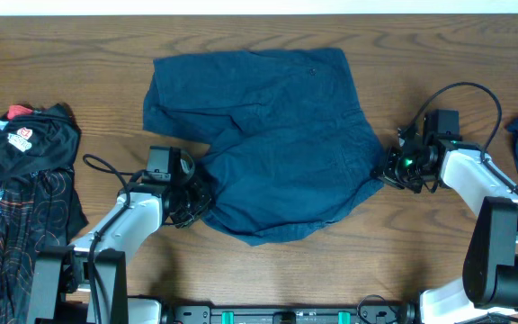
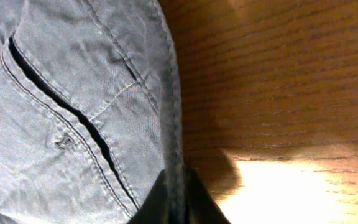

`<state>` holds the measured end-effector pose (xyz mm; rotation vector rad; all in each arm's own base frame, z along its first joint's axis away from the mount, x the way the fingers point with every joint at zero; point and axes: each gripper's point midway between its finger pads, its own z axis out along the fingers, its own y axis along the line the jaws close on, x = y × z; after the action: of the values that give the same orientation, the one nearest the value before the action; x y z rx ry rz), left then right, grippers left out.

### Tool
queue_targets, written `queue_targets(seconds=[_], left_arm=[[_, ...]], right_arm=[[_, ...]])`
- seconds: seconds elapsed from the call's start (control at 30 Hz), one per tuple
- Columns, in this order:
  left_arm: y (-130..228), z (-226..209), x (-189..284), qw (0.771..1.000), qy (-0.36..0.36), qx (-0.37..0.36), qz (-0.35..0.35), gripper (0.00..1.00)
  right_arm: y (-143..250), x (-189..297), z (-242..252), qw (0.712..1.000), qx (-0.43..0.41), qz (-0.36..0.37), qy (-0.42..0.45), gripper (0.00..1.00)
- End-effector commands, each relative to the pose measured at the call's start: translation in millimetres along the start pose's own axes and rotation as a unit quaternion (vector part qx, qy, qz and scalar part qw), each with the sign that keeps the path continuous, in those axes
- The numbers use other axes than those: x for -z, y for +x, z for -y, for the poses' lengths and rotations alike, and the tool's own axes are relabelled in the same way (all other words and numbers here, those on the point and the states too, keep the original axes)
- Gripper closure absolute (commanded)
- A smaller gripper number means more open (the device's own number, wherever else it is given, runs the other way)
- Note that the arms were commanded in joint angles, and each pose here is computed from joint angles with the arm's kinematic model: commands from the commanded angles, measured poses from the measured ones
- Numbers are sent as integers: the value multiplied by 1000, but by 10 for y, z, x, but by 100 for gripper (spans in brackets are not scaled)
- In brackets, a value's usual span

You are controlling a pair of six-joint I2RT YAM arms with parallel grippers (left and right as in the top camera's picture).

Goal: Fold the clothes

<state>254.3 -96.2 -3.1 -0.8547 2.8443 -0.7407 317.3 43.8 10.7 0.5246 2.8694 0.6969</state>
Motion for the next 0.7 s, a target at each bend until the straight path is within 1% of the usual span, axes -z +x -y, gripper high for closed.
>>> queue_targets(seconds=[0.0,0.23,0.33,0.5,0.67], left_arm=[[-17,-51,-16,1000,-10,5,-2,94],[-44,17,24,1000,-3,0,2,94],[-83,127,152,1000,6,-25,12,94],[-198,448,627,995,26,-74,60,94],[-317,622,1311,983,-2,-114,142,94]], right_arm=[[10,-39,-7,1000,8,-1,-1,99],[-118,39,-94,1000,19,15,-6,99],[-240,155,-190,999,38,29,-9,99],[-470,434,-359,996,65,55,-2,99],[-716,780,-550,990,100,99,5,99]])
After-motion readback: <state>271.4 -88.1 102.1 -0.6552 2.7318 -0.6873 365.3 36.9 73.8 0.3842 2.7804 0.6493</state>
